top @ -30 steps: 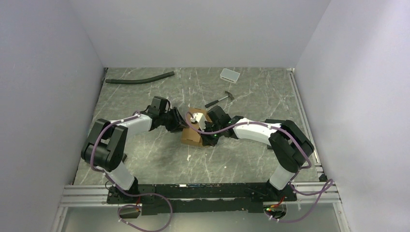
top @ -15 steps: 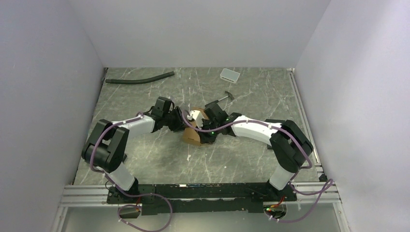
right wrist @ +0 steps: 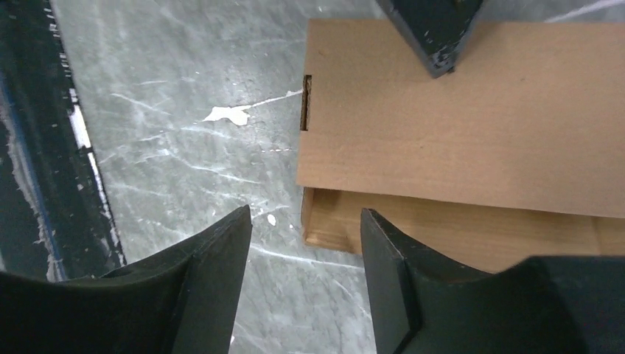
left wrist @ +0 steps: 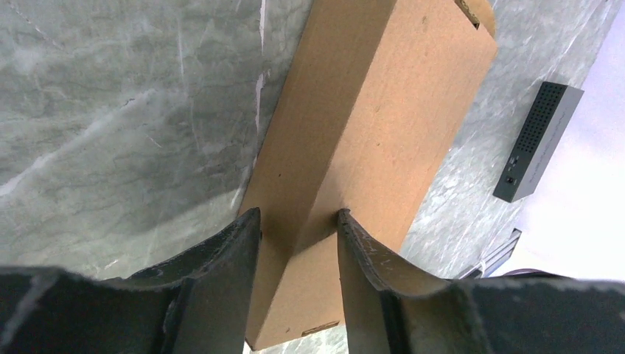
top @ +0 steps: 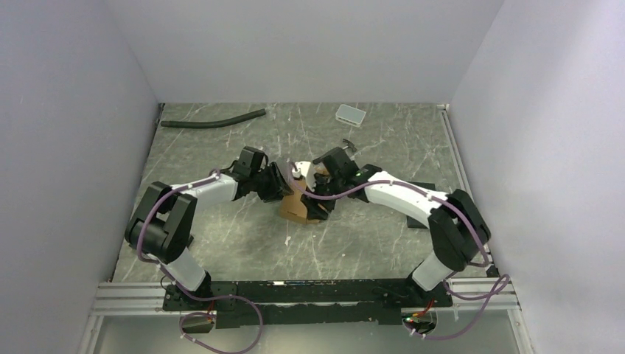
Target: Fold the paper box
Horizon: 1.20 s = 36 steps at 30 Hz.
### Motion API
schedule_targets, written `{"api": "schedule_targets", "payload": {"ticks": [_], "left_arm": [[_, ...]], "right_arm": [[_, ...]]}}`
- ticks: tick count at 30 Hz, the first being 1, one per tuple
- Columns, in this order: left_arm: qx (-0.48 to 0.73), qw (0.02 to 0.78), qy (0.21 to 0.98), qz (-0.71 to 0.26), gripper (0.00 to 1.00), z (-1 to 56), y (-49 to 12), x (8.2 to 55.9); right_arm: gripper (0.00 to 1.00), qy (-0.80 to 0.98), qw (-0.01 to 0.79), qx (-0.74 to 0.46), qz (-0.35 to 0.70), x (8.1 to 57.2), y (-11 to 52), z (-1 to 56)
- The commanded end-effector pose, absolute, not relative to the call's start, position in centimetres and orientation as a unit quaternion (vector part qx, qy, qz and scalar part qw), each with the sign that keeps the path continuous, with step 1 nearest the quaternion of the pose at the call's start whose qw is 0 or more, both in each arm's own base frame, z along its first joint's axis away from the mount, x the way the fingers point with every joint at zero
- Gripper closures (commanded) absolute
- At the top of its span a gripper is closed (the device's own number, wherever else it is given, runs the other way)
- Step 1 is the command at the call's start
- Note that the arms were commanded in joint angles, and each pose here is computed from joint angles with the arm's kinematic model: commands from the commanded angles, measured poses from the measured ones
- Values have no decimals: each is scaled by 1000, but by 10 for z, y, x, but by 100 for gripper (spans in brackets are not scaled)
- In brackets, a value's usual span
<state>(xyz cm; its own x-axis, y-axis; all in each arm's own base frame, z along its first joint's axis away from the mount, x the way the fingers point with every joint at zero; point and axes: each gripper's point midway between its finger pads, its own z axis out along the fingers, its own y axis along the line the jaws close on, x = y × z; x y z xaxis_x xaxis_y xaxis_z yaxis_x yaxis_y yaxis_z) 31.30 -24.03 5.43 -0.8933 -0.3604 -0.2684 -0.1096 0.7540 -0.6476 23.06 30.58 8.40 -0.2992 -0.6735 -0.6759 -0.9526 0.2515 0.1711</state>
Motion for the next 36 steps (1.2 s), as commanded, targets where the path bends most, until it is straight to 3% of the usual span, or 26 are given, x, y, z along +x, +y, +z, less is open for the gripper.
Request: {"api": "schedule_targets", "payload": {"ticks": [1,4,6,10,17,19,26,36], "left_arm": [[-91,183,931,-302,52,57,-233,307],[-69,212,927,-302,49,75,-229,317],[-52,237,923,-298,46,90,-224,326],[-10,278,909,-310,35,117,-220,338],[66,284,876,-385,32,140,-234,338],[89,281,871,-393,27,144,-241,334],[146,299,886,-323,25,133,-240,330],[150,250,911,-291,25,91,-247,351]], "right_arm": [[38,693,296,-569,330,234,304,139],[28,691,321,-560,326,251,286,152],[4,703,348,-535,314,273,268,158],[0,743,367,-464,312,320,229,150],[15,789,334,-384,343,373,204,119],[19,792,323,-377,357,383,210,112],[29,802,284,-356,386,411,224,83],[47,802,256,-373,389,411,237,62]]}}
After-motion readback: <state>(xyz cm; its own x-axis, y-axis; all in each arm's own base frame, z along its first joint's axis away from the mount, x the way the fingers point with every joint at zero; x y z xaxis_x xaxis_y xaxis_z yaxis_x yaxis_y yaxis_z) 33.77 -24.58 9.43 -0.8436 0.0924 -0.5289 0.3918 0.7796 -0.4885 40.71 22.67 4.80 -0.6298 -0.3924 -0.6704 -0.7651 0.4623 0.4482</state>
